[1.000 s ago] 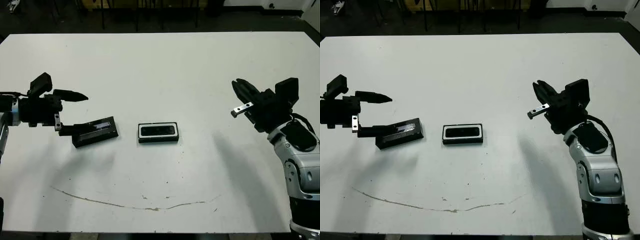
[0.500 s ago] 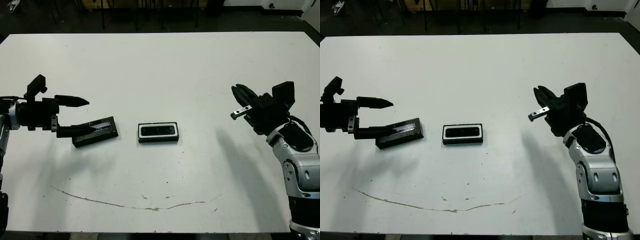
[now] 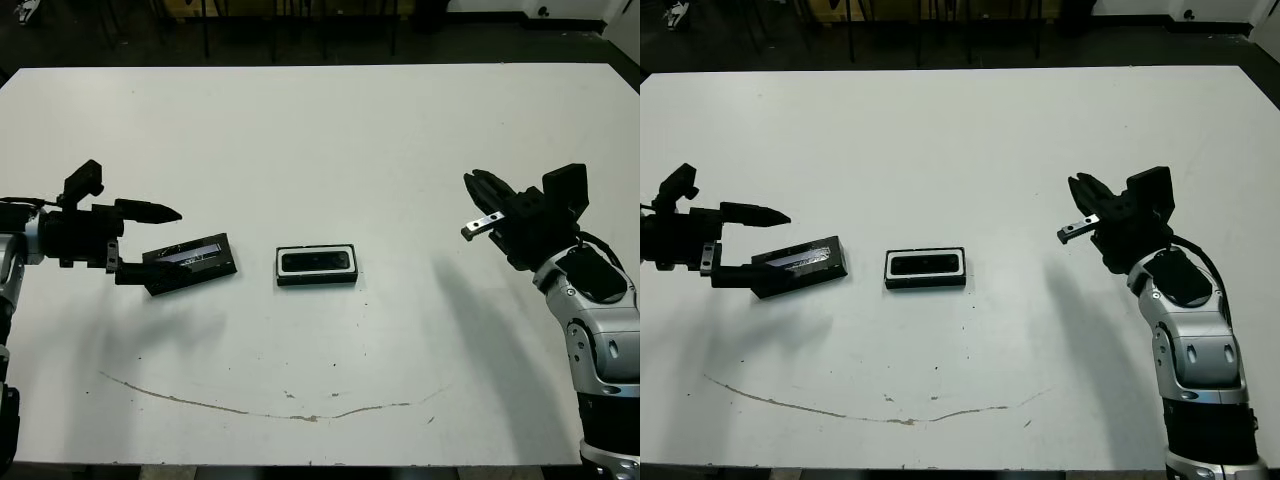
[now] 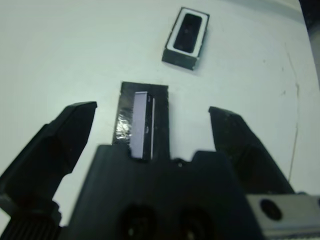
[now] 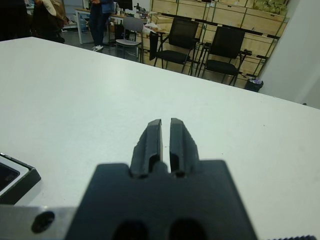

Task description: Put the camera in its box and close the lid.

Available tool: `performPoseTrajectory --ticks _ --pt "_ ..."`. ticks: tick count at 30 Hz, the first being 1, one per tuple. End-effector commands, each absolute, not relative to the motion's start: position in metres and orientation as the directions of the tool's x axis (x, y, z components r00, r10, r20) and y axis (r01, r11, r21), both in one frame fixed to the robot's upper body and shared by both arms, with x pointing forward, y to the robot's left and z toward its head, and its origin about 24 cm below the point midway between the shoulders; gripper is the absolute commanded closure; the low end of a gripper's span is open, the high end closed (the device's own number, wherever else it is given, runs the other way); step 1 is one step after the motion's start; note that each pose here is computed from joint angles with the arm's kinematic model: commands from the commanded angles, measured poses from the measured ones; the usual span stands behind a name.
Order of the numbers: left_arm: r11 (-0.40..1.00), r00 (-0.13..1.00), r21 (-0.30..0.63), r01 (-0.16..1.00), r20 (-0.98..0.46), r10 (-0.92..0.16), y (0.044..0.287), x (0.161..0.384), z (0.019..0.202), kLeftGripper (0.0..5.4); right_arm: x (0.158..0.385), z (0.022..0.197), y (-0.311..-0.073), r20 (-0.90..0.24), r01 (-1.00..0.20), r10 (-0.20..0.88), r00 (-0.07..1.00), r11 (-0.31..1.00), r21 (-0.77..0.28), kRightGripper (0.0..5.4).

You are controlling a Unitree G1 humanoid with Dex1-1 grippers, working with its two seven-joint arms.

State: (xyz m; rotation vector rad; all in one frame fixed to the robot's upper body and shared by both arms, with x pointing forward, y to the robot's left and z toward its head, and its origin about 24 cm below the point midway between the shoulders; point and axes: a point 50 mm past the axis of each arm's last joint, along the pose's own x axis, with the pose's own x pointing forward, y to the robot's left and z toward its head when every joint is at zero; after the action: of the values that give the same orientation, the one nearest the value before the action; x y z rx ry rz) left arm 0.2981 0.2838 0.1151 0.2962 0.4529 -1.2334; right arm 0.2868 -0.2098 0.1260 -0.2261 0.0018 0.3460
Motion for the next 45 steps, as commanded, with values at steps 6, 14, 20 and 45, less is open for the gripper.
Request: performPoseTrajectory --ticks 6,14,20,45 --pt "0.259 0.202 -0.044 0.965 -0.505 -0.839 0.280 0.290 0.103 0.02 0.285 0.120 -0.214 -0.088 -0.336 0.324 0.942 0.916 -0.219 5.40" --pt "0.302 0.216 -0.071 0.951 -0.550 -0.807 0.286 0.288 0.098 0.02 0.284 0.119 -0.214 -0.086 -0.348 0.337 0.937 0.911 -0.221 5.40" --pt "0.326 0.229 -0.070 0.943 -0.573 -0.787 0.289 0.286 0.091 0.02 0.283 0.119 -0.214 -0.092 -0.348 0.336 0.937 0.910 -0.225 5.40" --pt "0.411 0.263 -0.098 0.906 -0.632 -0.729 0.296 0.281 0.075 1.01 0.282 0.120 -0.213 -0.088 -0.361 0.350 0.933 0.905 -0.225 5.40"
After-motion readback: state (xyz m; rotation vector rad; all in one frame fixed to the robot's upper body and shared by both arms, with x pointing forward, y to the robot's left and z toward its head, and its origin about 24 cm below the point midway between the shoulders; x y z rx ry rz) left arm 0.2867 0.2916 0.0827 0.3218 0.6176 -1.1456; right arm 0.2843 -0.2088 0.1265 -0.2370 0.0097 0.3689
